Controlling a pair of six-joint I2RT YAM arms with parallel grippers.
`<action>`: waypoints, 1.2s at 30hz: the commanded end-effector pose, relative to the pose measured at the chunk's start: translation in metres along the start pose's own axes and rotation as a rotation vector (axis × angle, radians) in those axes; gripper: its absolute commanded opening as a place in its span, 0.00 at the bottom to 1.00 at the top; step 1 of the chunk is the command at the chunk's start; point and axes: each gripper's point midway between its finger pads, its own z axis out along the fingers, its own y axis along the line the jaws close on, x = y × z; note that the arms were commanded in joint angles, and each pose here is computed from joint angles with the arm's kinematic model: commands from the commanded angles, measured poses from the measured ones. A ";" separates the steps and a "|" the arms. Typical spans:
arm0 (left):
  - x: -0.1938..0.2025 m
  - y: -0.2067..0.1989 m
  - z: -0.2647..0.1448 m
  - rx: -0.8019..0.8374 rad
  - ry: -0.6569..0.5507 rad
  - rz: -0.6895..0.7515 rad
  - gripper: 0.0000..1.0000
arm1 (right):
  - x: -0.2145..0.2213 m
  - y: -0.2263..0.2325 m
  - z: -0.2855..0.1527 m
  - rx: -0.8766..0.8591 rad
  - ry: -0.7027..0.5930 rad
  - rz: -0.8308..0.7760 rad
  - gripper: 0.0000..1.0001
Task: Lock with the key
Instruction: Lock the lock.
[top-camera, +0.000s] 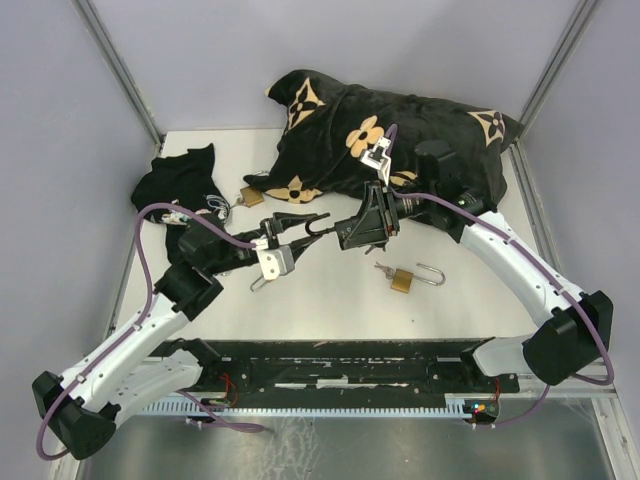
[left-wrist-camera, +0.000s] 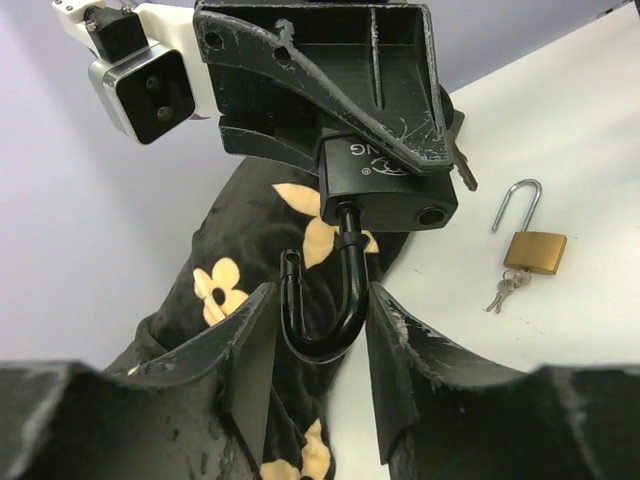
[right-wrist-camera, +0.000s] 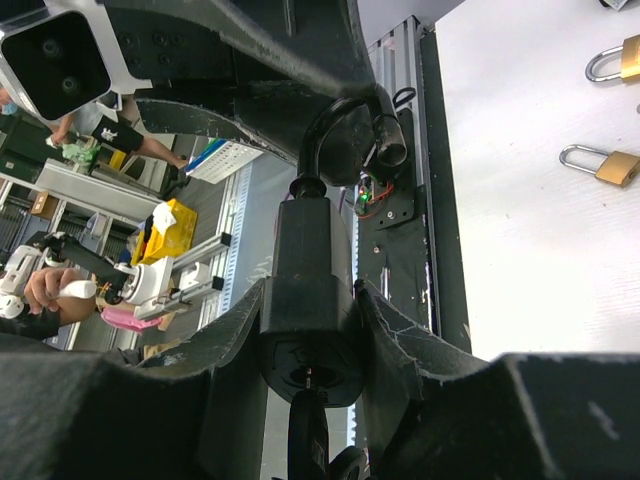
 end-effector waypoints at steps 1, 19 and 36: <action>-0.023 0.008 0.001 0.004 -0.054 0.024 0.42 | -0.019 0.024 -0.003 -0.041 -0.020 -0.126 0.02; -0.030 0.019 0.013 -0.096 -0.021 -0.672 0.29 | -0.019 0.027 -0.008 -0.010 0.003 -0.239 0.02; -0.035 -0.008 0.013 0.002 -0.046 -0.909 0.33 | -0.019 0.055 -0.016 -0.063 0.012 -0.337 0.02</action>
